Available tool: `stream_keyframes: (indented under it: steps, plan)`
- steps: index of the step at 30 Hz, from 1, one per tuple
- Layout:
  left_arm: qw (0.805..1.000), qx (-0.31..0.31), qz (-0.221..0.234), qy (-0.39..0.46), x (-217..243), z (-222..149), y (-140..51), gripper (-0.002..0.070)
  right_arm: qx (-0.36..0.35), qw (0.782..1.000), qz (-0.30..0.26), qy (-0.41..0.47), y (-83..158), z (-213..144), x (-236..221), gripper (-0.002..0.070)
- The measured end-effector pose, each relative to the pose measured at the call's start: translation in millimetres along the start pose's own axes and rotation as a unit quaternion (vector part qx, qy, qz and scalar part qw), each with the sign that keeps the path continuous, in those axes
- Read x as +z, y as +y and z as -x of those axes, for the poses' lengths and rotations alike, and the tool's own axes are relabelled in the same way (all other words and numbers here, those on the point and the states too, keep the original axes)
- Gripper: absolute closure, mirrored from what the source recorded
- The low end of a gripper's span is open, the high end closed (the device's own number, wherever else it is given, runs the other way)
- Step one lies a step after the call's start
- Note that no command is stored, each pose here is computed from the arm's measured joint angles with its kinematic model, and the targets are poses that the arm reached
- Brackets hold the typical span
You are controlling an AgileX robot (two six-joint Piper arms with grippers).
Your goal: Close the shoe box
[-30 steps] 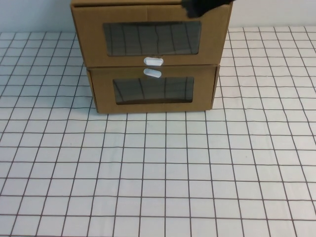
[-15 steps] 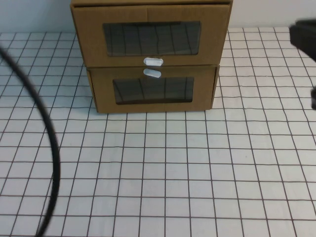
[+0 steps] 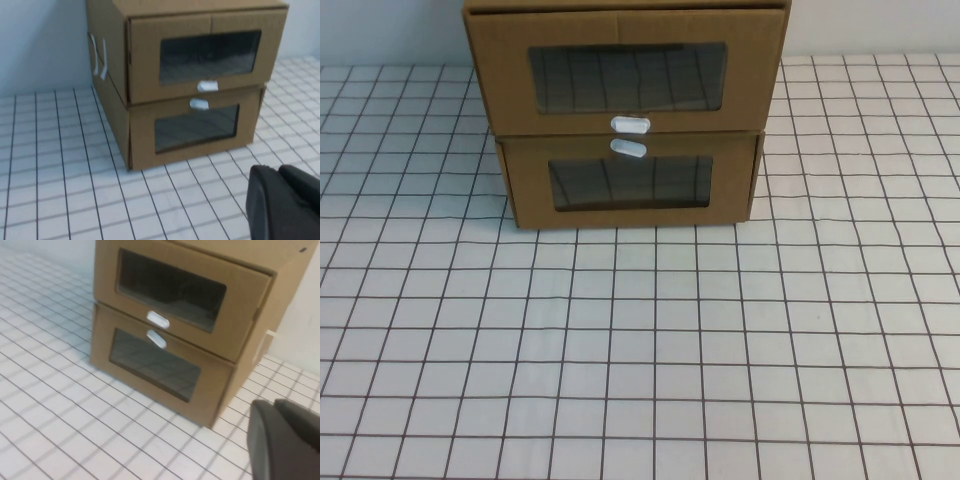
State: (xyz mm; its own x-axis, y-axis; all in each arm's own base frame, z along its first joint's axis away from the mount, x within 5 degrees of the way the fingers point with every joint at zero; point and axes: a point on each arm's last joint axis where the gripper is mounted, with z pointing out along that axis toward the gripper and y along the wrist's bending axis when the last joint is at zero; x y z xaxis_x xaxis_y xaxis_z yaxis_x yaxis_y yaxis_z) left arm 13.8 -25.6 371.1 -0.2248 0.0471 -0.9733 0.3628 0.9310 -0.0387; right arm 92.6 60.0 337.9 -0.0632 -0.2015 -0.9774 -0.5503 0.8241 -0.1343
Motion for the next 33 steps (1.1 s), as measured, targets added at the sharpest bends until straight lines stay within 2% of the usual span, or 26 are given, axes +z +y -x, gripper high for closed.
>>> stream_keyframes:
  steps: [3, 7, 12, 17, 20, 23, 33]
  plan:
    - [0.999, -0.004, 0.011, -0.043, 2, -4, 2.3, 0.0680, -0.027, 1.000, -0.011, 0.007, -2, -7, 0, 0.0689]
    - [0.998, -0.008, 0.019, -0.058, 8, -5, 5.6, 0.0680, -0.036, 0.999, -0.014, 0.004, -2, -8, 1, 0.0689]
    - [0.999, 0.009, 0.032, -0.035, 20, -4, 11.2, 0.0680, 0.017, 0.999, -0.029, 0.000, -5, -8, 1, 0.0689]
    - [0.999, 0.042, 0.033, -0.009, 33, -4, 14.8, 0.0680, 0.086, 0.990, -0.114, 0.001, -23, -10, -1, 0.0689]
    - [0.998, 0.050, 0.035, -0.012, 34, -3, 15.4, 0.0680, 0.097, 0.982, -0.165, 0.005, -34, -12, -2, 0.0689]
    - [0.998, 0.054, 0.038, -0.021, 34, -1, 15.9, 0.0680, 0.103, 0.976, -0.192, 0.002, -40, -13, -5, 0.0689]
    - [0.998, 0.054, 0.038, -0.023, 34, -1, 16.0, 0.0680, 0.105, 0.975, -0.198, 0.002, -42, -13, -5, 0.0689]
